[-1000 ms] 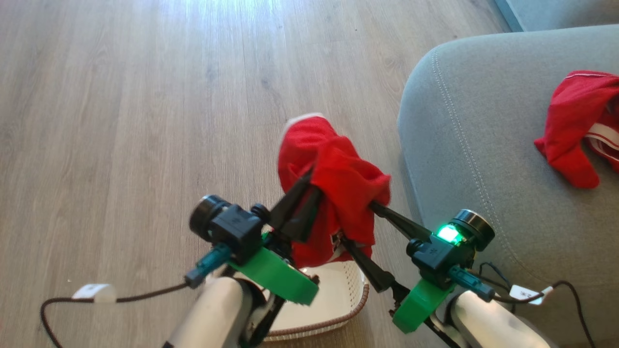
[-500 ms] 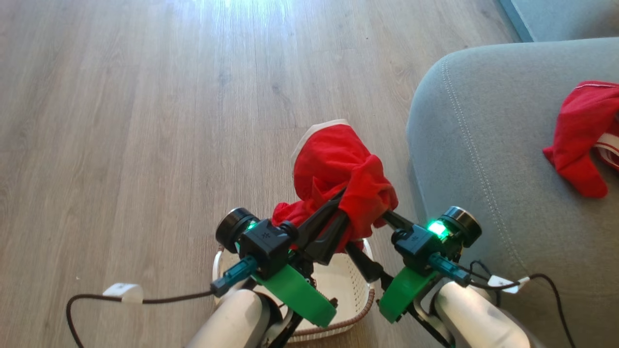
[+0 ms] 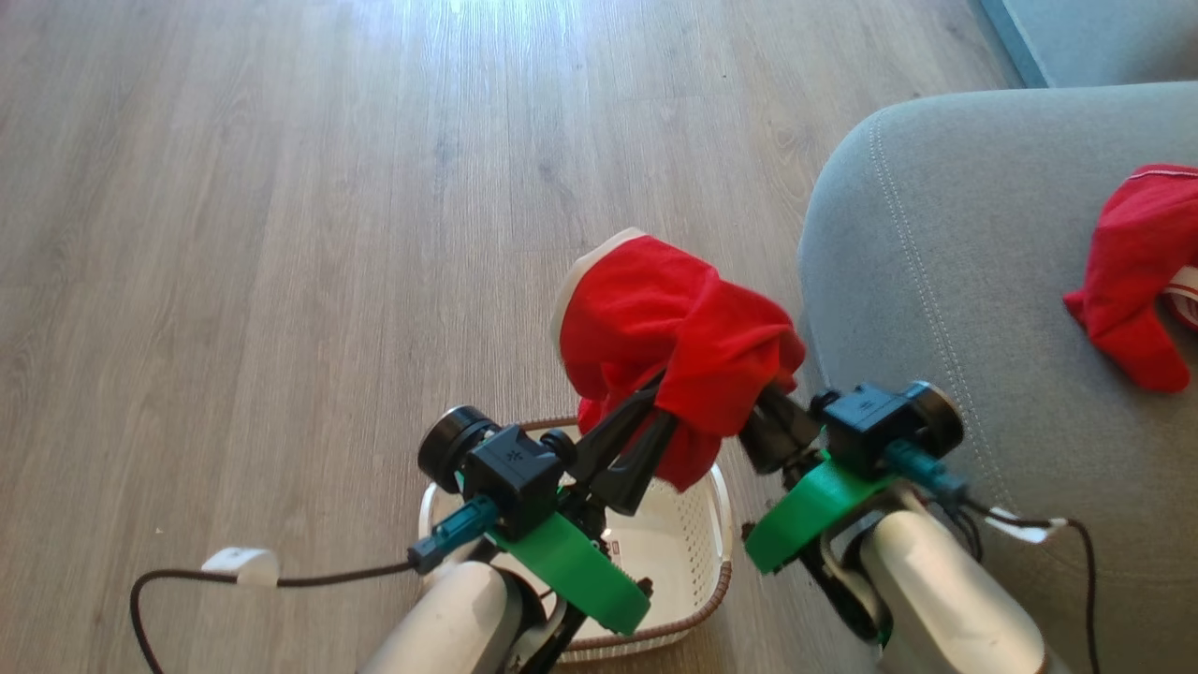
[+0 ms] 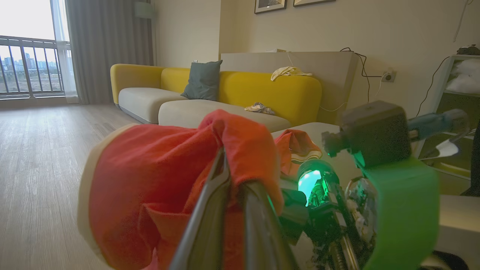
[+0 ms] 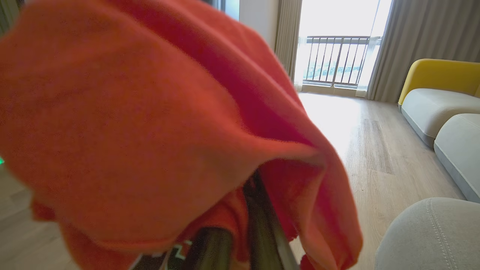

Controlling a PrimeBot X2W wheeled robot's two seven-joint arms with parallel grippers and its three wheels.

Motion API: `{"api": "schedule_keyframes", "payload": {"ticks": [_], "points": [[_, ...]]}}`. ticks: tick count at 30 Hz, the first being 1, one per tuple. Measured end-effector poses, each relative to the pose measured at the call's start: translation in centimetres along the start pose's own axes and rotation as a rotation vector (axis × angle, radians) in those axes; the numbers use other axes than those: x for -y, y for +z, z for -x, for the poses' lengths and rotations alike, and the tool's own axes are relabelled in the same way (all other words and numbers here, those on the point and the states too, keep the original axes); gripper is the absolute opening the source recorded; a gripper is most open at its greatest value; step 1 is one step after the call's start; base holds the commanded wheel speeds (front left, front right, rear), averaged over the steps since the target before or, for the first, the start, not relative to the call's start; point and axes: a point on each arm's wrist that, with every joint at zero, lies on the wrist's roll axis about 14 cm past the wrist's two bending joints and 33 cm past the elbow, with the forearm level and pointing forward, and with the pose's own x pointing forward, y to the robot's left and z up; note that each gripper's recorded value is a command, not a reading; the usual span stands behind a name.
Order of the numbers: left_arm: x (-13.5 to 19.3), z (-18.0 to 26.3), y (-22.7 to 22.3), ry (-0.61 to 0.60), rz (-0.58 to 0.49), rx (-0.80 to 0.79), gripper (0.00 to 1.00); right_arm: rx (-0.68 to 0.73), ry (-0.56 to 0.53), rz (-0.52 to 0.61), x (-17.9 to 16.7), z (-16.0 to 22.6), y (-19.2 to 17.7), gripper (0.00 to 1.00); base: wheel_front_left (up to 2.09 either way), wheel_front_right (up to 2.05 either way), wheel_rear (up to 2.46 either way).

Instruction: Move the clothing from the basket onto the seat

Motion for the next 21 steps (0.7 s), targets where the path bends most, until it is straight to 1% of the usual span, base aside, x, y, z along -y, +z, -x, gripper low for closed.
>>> {"api": "schedule_keyframes", "payload": {"ticks": [3, 9, 14, 15, 16, 17, 18, 21], "points": [[-0.2, 0.0, -0.2, 0.004, 0.001, -0.007, 0.00, 0.044, -0.046, -0.046, 1.0, -0.2, 1.2, 0.00, 0.00, 0.00, 0.00], [0.0, 0.2, -1.3, -0.005, -0.015, -0.041, 0.00, 0.091, -0.103, -0.112, 2.1, 0.3, 2.2, 0.00, 0.00, 0.00, 0.00], [0.1, 0.3, -1.7, -0.013, -0.010, -0.053, 0.00, 0.161, -0.144, -0.182, 3.1, 0.3, 3.9, 0.00, 0.00, 0.00, 0.00], [0.1, 0.3, -1.8, -0.012, -0.010, -0.057, 0.13, 0.170, -0.144, -0.190, 3.1, 0.3, 4.2, 0.00, 0.00, 0.00, 0.00], [0.1, 0.3, -1.9, -0.012, -0.010, -0.059, 0.35, 0.175, -0.145, -0.197, 3.1, 0.3, 4.3, 0.00, 0.00, 0.00, 0.00], [0.1, 0.3, -2.0, -0.011, -0.010, -0.061, 0.73, 0.177, -0.145, -0.199, 3.1, 0.3, 4.3, 0.00, 0.00, 0.00, 0.00], [0.0, 0.3, -2.0, -0.011, -0.010, -0.062, 1.00, 0.178, -0.146, -0.202, 3.1, 0.3, 4.3, 0.00, 0.00, 0.00, 0.00], [0.0, 0.4, -2.1, -0.010, -0.009, -0.065, 1.00, 0.174, -0.148, -0.207, 3.1, 0.5, 4.2, 0.00, 0.00, 0.00, 0.00]]}}
